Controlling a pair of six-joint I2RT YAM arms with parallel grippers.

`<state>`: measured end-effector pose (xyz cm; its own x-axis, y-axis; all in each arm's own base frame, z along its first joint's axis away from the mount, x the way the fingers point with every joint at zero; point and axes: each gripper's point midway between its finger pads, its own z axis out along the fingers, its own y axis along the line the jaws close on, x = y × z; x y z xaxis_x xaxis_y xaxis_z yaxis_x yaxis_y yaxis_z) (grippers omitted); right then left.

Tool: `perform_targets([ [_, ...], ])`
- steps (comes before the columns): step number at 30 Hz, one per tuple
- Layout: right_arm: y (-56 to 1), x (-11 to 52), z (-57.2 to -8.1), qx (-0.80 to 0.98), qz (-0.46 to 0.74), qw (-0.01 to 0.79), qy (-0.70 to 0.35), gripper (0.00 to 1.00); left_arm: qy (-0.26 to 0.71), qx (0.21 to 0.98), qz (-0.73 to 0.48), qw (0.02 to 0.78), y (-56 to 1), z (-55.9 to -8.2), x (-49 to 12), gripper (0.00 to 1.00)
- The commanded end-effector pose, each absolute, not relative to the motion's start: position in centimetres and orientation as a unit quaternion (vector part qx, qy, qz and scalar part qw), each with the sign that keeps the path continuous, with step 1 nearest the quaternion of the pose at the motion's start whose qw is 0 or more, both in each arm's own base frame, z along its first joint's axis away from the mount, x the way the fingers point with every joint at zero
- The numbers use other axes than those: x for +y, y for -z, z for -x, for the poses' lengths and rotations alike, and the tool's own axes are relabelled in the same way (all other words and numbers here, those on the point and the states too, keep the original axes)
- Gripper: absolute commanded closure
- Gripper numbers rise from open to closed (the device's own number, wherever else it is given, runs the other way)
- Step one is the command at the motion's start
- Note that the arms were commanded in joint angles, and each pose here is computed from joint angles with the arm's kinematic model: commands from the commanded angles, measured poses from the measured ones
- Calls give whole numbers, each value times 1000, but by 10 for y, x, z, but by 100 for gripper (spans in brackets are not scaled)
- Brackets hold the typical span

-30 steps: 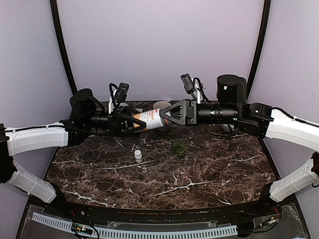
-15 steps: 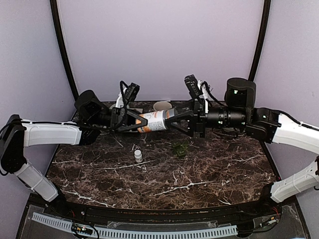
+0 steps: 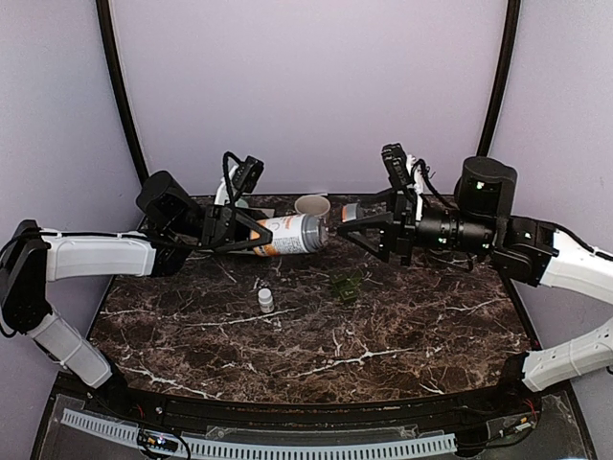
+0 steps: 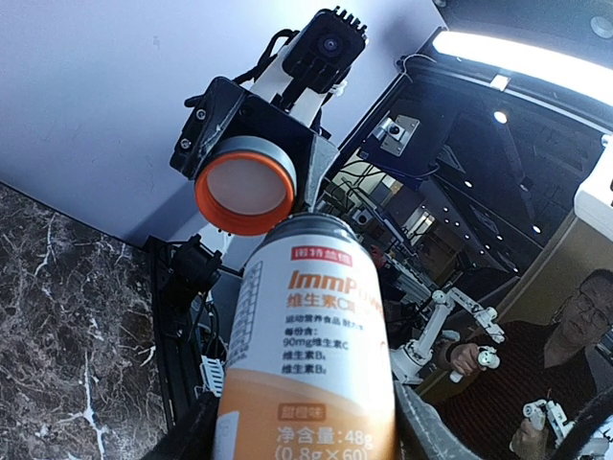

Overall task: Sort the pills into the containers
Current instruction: Unscrew the lid of the pill bottle, then pour the pill into the compartment of the pill container.

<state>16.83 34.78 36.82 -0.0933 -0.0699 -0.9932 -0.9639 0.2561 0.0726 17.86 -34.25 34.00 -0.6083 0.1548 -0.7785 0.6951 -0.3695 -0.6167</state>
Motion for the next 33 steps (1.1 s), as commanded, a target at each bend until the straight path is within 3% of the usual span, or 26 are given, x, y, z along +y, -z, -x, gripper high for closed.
perform_targets([
  [1,-382,332,-185,615,367,557,-421,83,710,511,-423,234,-351,-175,-338,100],
  [17,-318,277,-232,730,188,569,-329,84,681,555,-375,297,-291,-215,-353,100],
  [33,-277,248,-250,760,107,577,-278,85,656,600,-338,309,-216,-255,-373,100],
])
